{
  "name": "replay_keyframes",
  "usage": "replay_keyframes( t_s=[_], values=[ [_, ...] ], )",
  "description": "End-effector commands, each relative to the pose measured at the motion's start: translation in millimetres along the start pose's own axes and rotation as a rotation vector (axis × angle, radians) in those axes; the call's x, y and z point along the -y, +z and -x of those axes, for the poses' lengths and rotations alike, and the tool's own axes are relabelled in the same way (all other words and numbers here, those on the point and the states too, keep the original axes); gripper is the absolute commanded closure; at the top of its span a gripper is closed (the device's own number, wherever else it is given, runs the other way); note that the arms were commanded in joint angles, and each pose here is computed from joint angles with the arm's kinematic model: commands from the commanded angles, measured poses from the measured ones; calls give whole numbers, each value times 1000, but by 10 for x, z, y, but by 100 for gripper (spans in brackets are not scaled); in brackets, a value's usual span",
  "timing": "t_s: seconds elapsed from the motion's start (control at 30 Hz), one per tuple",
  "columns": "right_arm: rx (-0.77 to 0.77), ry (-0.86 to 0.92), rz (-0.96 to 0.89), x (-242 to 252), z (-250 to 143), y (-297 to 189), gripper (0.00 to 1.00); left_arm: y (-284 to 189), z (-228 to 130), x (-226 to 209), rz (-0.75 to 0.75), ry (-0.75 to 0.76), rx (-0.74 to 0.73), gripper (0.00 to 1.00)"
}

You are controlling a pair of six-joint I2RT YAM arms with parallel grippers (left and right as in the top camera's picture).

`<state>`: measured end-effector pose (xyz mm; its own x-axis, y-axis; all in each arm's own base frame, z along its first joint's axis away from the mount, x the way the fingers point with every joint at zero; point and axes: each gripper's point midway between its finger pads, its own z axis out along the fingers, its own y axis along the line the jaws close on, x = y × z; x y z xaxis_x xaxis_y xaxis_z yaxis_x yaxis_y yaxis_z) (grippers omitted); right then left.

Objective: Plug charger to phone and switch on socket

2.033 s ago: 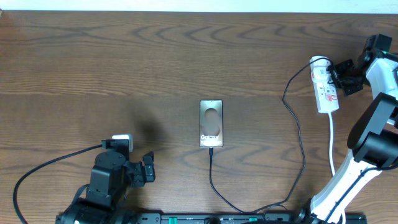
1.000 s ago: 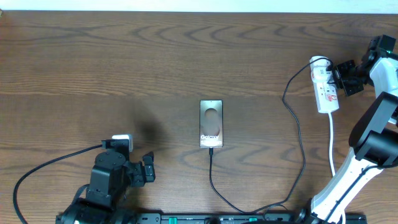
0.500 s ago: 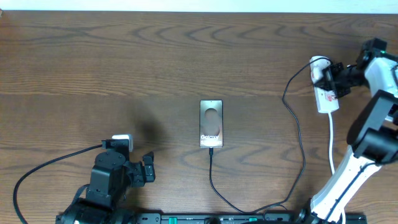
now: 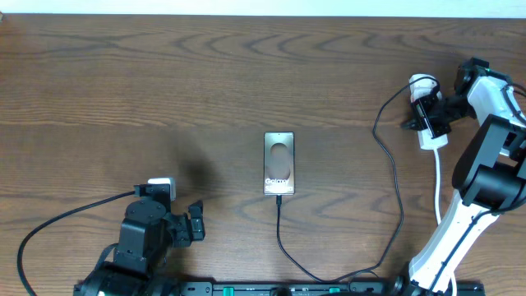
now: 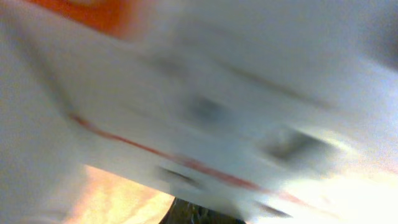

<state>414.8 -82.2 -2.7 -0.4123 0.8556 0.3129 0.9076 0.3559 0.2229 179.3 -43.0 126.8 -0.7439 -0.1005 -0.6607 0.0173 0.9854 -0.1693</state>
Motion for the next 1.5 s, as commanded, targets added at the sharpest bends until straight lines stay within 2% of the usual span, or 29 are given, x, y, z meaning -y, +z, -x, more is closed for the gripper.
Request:
replay_keyframes(
  t_s=[0.0,0.2,0.4,0.67,0.9,1.0,1.03,1.07,1.1,1.13,1.23,1.27,1.47],
  values=[
    [269,40,-279,645,514,-144,99,-4,2,-8,5,17,2,2],
    [440,13,-188,478,452,-987,99,-4,2,-7,4,17,2,2],
    [606,-26,-99,419,158,-1854,99,-4,2,-7,4,17,2,2],
    [723,-110,-9,598,-542,-2689,99,-4,2,-7,4,17,2,2],
    [883,-328,60,857,-1255,-3339,99,-4,2,-7,4,17,2,2],
    [954,-366,103,1061,-1614,-3551,99,-4,2,-7,4,17,2,2],
    [976,-369,121,1135,-1731,-3607,90,-4,2,-7,4,17,2,2],
    [999,-372,138,1209,-1843,-3658,77,-4,2,-7,4,17,2,2],
    [1021,-375,156,1291,-1960,-3701,59,-4,2,-7,4,17,2,2],
    [1040,-376,169,1363,-2053,-3733,51,-4,2,-8,5,17,2,2],
    [1107,-384,225,1603,-2373,-3820,17,-4,2,-7,4,17,2,2],
    [1126,-386,238,1664,-2448,-3836,1,-4,2,-8,5,17,2,2],
    [1158,-390,264,2133,-2883,-3696,1,-4,2,-7,4,17,2,2]
  ],
)
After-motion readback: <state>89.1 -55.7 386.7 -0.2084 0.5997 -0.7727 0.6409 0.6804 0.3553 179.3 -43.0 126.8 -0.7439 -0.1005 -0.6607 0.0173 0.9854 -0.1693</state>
